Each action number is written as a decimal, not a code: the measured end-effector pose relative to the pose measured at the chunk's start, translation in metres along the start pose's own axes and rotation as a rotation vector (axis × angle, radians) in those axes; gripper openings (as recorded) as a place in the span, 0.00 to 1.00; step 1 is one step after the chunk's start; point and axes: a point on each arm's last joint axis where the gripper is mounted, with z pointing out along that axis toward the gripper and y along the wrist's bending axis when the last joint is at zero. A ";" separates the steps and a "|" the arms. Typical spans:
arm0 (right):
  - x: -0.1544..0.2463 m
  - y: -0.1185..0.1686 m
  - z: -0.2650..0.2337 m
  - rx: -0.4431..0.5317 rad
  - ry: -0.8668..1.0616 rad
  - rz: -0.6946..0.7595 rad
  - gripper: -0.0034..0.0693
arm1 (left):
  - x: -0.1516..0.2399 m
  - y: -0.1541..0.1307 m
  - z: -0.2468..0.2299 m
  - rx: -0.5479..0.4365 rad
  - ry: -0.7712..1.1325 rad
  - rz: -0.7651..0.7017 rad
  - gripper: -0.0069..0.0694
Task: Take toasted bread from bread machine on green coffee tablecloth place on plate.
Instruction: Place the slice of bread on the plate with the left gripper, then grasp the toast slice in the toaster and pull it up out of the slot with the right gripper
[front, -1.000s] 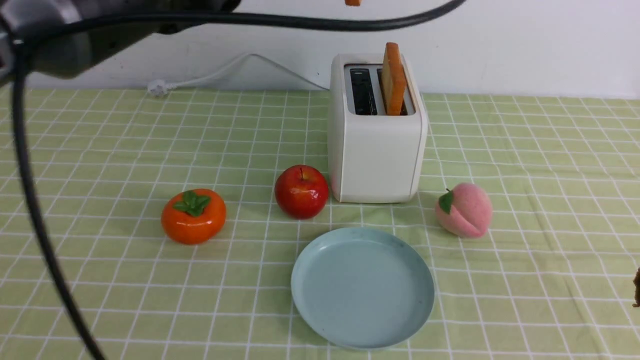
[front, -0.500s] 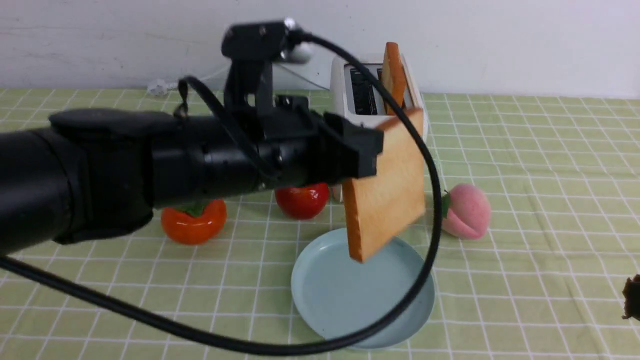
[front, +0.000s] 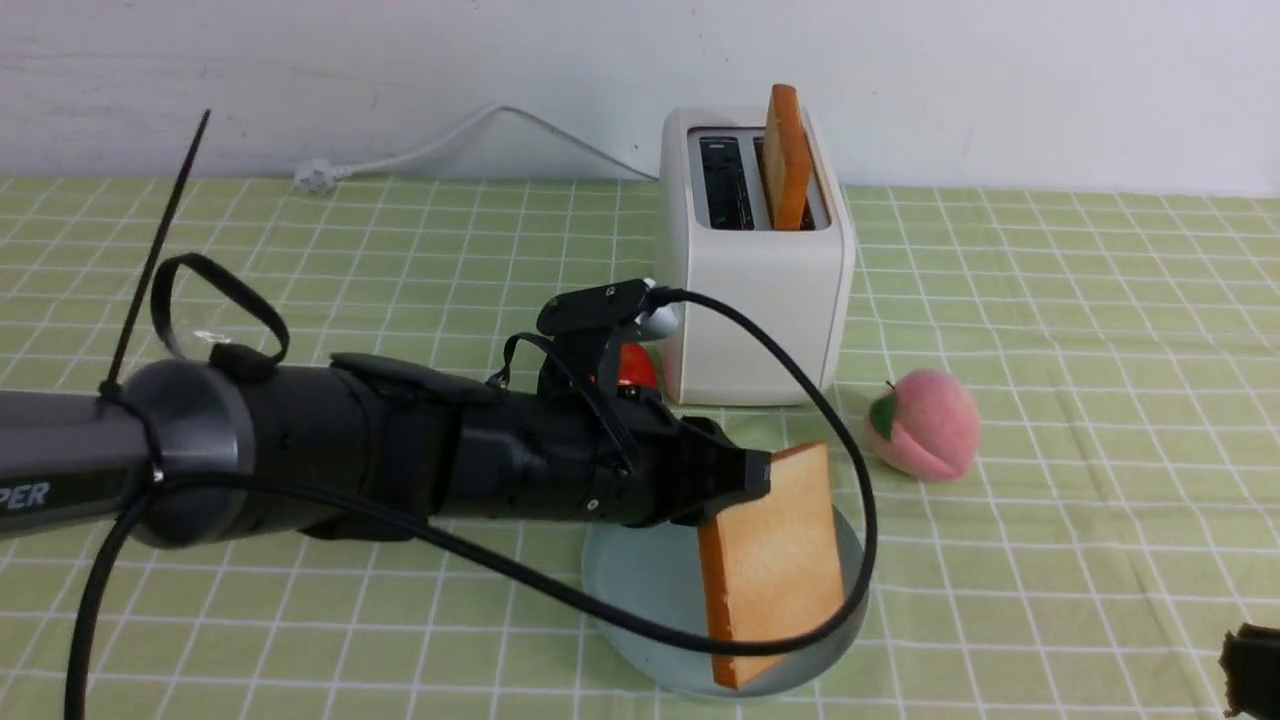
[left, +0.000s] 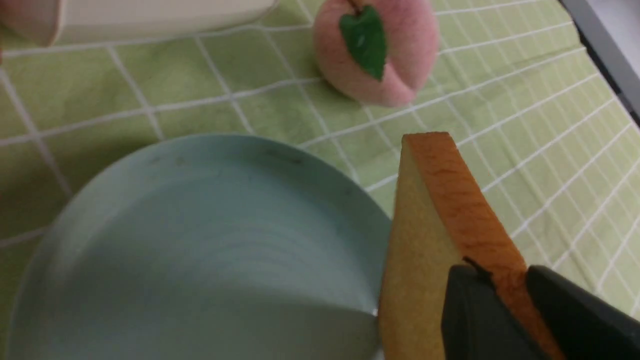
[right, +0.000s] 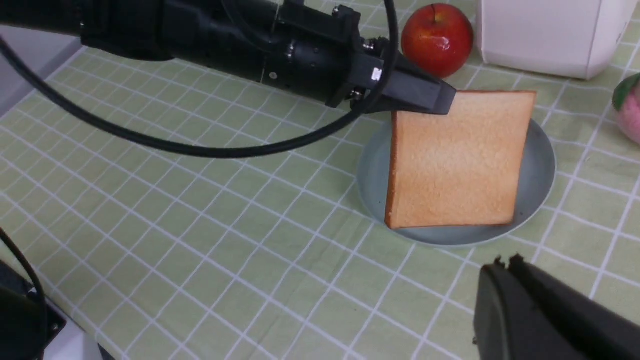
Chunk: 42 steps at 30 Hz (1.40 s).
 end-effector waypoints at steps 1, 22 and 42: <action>0.000 0.000 0.000 -0.003 -0.001 0.002 0.04 | -0.001 0.002 0.001 -0.018 -0.006 -0.001 0.22; -0.002 0.004 0.000 -0.040 -0.022 0.001 0.05 | -0.030 0.002 -0.037 -0.224 -0.192 0.016 0.95; -0.093 -0.047 0.074 0.028 0.227 0.106 0.05 | 0.050 -0.039 -0.252 -0.056 -0.628 0.173 0.07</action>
